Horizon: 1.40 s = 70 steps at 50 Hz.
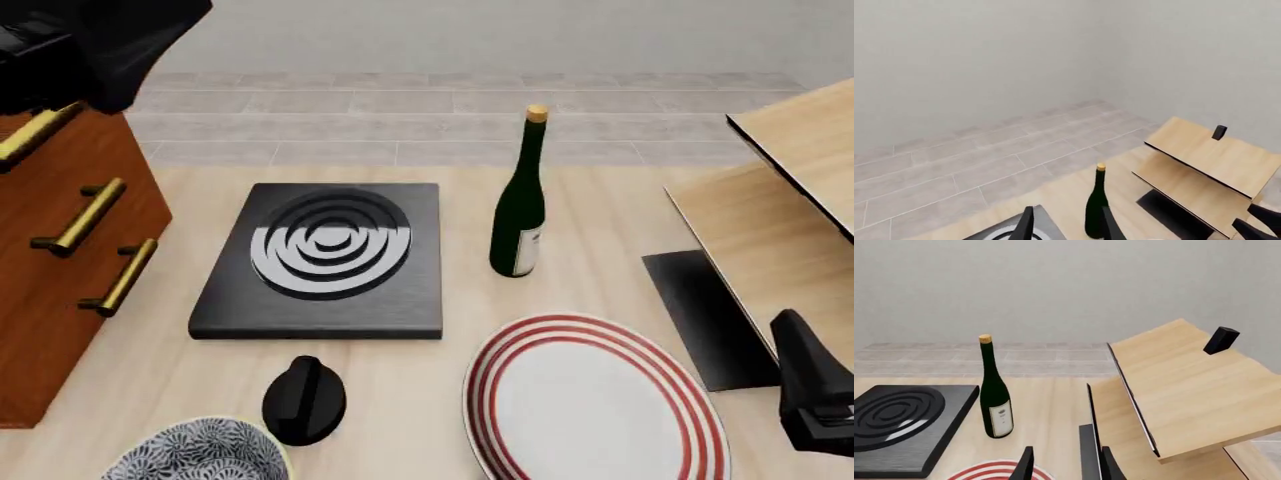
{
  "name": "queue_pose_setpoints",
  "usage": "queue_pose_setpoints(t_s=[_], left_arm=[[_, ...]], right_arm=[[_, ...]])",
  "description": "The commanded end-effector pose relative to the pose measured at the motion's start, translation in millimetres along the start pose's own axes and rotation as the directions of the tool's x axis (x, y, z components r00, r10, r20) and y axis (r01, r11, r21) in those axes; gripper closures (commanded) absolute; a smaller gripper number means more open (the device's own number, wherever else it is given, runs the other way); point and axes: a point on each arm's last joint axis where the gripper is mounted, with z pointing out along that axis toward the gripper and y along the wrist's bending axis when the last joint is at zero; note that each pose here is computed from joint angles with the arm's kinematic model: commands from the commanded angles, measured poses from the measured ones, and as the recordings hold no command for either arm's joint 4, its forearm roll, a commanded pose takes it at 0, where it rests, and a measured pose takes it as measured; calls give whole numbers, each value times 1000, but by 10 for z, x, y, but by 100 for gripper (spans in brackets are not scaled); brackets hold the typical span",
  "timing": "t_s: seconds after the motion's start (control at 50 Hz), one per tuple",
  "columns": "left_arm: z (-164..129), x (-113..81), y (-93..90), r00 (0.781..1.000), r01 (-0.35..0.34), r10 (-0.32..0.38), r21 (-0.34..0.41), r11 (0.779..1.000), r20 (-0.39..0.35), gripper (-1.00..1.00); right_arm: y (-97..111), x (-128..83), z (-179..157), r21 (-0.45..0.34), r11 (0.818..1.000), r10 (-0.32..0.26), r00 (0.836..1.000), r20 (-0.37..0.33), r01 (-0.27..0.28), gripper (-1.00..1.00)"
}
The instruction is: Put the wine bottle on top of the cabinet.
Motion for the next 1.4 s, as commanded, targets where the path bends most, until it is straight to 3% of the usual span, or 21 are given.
queue_pose_setpoints(t_s=[0.02,0.12,0.14,0.32,0.4,0.5,0.64,0.8,0.82,0.84,0.9,1.14,1.4], left_arm=[[251,64,-68,999,22,-21,37,999,-33,-100],[401,192,-97,998,30,-27,48,998,-64,-100],[472,246,-85,994,70,-66,36,997,-87,-100],[667,360,-130,992,61,-55,52,997,-111,-100],[745,373,-165,992,19,-11,69,997,-125,-100],[835,321,-206,992,18,-8,83,996,-124,-100],[982,352,-339,989,39,-20,126,991,-146,-100],[1092,312,-362,990,32,-14,130,991,-142,-100],[1095,314,-353,989,57,-39,124,991,-143,-100],[1109,331,-377,986,85,-66,127,988,-153,-100],[1154,374,-380,987,60,-39,129,990,-156,-100],[1325,423,-396,984,58,-36,126,990,-172,-100],[1548,607,-459,975,62,-31,132,989,-220,-100]], right_arm=[[0,-5,-12,-1,1000,-6,1000,7,6,-100],[0,1,7,0,1000,4,1000,-5,-4,-100],[0,-4,-7,-1,1000,-4,1000,5,4,-100],[0,-4,-2,-1,1000,-2,1000,3,2,-100],[0,-1,15,0,1000,3,1000,-4,-3,-100],[0,-2,7,0,1000,2,1000,-2,-2,-100],[0,-1,15,0,1000,2,1000,-3,-2,-100],[0,0,12,0,1000,2,1000,-3,-2,-100],[0,-1,12,0,1000,2,1000,-2,-2,-100],[0,-3,5,-1,1000,-1,1000,2,1,-100],[0,-2,3,0,1000,-1,1000,1,1,-100],[0,-2,1,-1,1000,-2,1000,2,2,-100],[0,0,0,0,1000,0,1000,0,0,-100]])
